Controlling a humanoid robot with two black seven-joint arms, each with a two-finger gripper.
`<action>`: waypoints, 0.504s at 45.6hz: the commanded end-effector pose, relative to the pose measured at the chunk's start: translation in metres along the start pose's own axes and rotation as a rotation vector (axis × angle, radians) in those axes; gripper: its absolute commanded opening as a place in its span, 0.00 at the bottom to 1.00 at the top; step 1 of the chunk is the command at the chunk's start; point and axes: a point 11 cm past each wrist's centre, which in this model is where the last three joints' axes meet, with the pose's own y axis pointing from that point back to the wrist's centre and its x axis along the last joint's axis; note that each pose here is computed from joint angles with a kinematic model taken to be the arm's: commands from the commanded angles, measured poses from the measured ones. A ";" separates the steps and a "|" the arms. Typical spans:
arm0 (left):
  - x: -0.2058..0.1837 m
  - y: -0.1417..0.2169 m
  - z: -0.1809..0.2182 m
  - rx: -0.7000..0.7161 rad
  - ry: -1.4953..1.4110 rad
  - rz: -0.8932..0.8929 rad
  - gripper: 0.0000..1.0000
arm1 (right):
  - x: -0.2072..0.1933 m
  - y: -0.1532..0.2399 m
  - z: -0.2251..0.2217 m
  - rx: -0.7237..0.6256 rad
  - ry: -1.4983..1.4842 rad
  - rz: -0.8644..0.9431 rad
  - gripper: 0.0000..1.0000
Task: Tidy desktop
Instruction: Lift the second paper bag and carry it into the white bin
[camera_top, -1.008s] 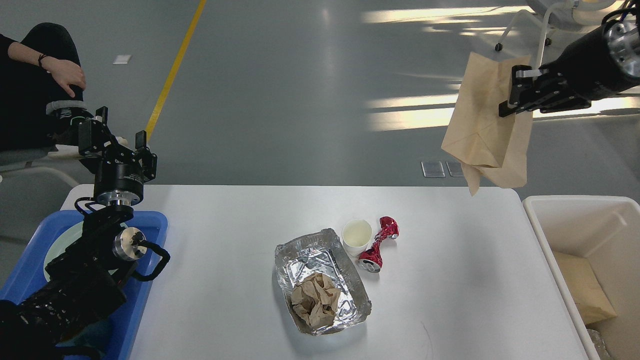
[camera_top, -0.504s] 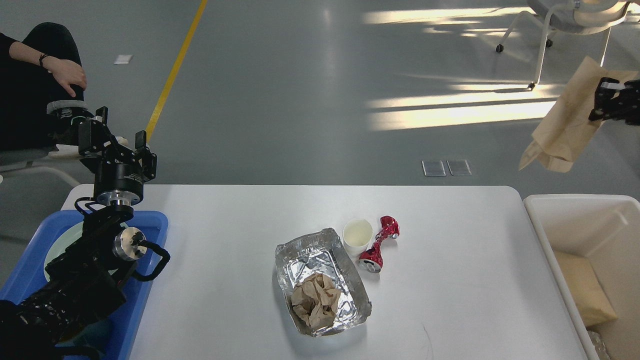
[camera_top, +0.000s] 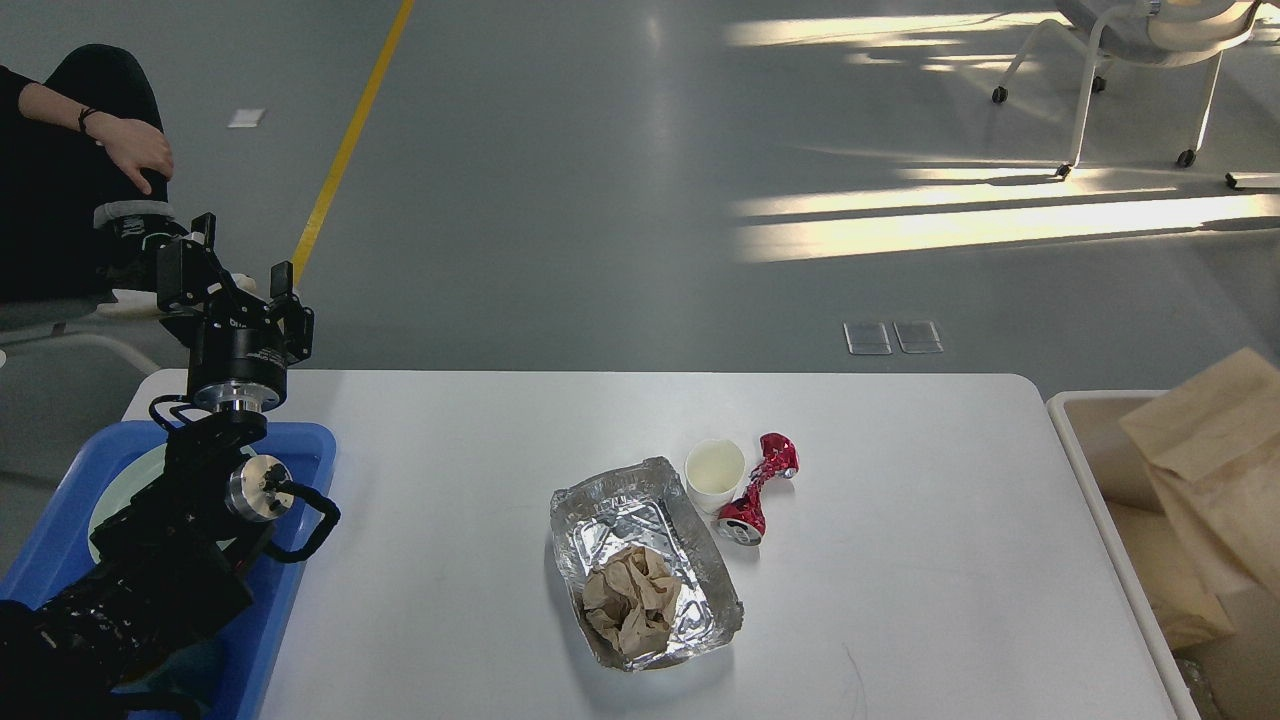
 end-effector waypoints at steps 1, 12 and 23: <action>0.000 0.000 0.000 0.000 0.000 0.000 0.97 | -0.022 -0.010 0.004 -0.010 -0.034 -0.011 1.00; 0.000 0.000 0.000 0.000 0.000 0.000 0.97 | -0.011 -0.003 -0.050 0.096 -0.091 -0.014 1.00; 0.000 0.000 0.000 0.000 0.000 0.000 0.97 | -0.007 0.035 -0.148 0.266 0.017 -0.072 1.00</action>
